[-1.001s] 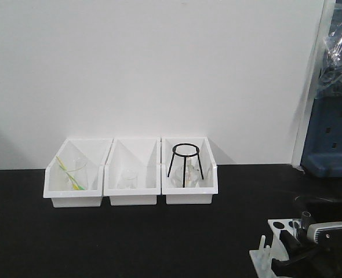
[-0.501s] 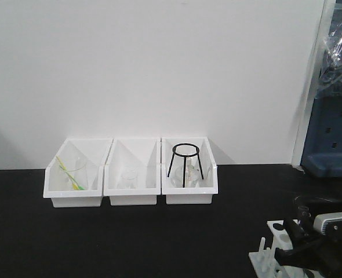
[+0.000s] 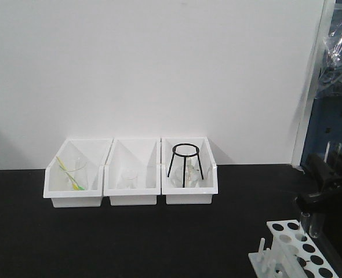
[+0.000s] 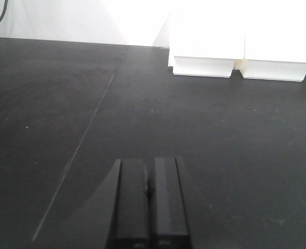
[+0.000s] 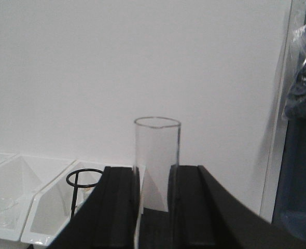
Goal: Flip and reinsert test tube from rack
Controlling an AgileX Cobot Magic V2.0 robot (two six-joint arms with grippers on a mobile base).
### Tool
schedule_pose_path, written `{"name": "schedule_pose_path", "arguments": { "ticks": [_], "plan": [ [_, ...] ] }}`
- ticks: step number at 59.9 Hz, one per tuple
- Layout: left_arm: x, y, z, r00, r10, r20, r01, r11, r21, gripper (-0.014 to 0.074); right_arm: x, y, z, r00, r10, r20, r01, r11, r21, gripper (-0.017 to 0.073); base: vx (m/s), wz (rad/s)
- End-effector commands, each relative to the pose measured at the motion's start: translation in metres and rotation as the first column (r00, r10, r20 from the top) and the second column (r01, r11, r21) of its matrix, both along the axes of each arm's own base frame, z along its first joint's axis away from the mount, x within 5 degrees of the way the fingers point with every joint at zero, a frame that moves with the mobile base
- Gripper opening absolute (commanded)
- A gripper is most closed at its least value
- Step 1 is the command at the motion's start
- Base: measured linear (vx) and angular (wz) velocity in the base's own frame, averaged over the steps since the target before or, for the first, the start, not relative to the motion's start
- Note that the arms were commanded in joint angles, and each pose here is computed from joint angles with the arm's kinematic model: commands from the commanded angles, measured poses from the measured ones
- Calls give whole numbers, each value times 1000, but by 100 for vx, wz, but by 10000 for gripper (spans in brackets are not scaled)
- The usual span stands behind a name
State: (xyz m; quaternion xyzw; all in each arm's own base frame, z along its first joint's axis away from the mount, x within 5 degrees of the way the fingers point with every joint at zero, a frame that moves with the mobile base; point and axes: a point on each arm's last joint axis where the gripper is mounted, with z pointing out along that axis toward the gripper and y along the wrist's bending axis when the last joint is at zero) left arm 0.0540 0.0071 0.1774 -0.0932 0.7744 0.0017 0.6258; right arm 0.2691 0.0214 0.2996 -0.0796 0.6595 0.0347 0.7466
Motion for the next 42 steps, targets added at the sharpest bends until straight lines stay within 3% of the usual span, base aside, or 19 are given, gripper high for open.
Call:
{"name": "schedule_pose_path", "arguments": {
  "ticks": [1, 9, 12, 15, 18, 19, 20, 21, 22, 23, 25, 26, 28, 29, 31, 35, 42],
  "plan": [
    [1, -1, 7, 996, -8, 88, 8, 1000, 6, -6, -8, 0, 34, 993, 10, 119, -7, 1000, -25, -13, 0, 0],
    [1, -1, 7, 996, -8, 88, 8, 1000, 6, -6, -16, 0, 42, 991, 12, 134, -5, 999, -46, -13, 0, 0],
    [1, -1, 7, 996, -8, 88, 8, 1000, 6, -6, -18, 1, 43, 990, 17, 139, -4, 995, -98, -13, 0, 0],
    [1, -1, 7, 996, -8, 88, 8, 1000, 6, -6, -20, 4, 44, 987, 39, 157, -2, 974, -227, -13, 0, 0],
    [1, -1, 7, 996, -8, 88, 8, 1000, 6, -6, -21, 9, 43, 979, 81, 185, 7, 902, -432, -12, 0, 0],
    [1, -1, 7, 996, -8, 88, 8, 1000, 6, -6, -22, 12, 42, 975, 107, 194, 14, 845, -534, -11, 0, 0],
    [1, -1, 7, 996, -8, 88, 8, 1000, 6, -6, -22, 13, 41, 973, 122, 193, 19, 799, -601, -11, 0, 0],
    [1, -1, 7, 996, -8, 88, 8, 1000, 6, -6, -22, 15, 41, 969, 151, 194, 26, 723, -691, -11, 0, 0],
    [1, -1, 7, 996, -8, 88, 8, 1000, 6, -6, -22, 16, 40, 968, 166, 187, 29, 669, -743, -11, 0, 0],
    [1, -1, 7, 996, -8, 88, 8, 1000, 6, -6, -21, 17, 39, 967, 185, 174, 34, 586, -810, -11, 0, 0],
    [1, -1, 7, 996, -8, 88, 8, 1000, 6, -6, -20, 18, 37, 968, 201, 149, 35, 481, -876, -11, 0, 0],
    [1, -1, 7, 996, -8, 88, 8, 1000, 6, -6, -19, 18, 36, 970, 208, 129, 34, 407, -913, -11, 0, 0],
    [1, -1, 7, 996, -8, 88, 8, 1000, 6, -6, -19, 18, 34, 970, 219, 102, 29, 317, -948, -11, 0, 0],
    [1, -1, 7, 996, -8, 88, 8, 1000, 6, -6, -19, 18, 33, 971, 224, 87, 26, 260, -965, -11, 0, 0],
    [1, -1, 7, 996, -8, 88, 8, 1000, 6, -6, -18, 17, 31, 973, 222, 58, 16, 188, -982, -11, 0, 0],
    [1, -1, 7, 996, -8, 88, 8, 1000, 6, -6, -17, 15, 30, 979, 202, 29, 0, 142, -990, -11, 0, 0],
    [1, -1, 7, 996, -8, 88, 8, 1000, 6, -6, -16, 12, 31, 984, 177, 20, 0, 113, -994, -11, 0, 0]
  ]
}}
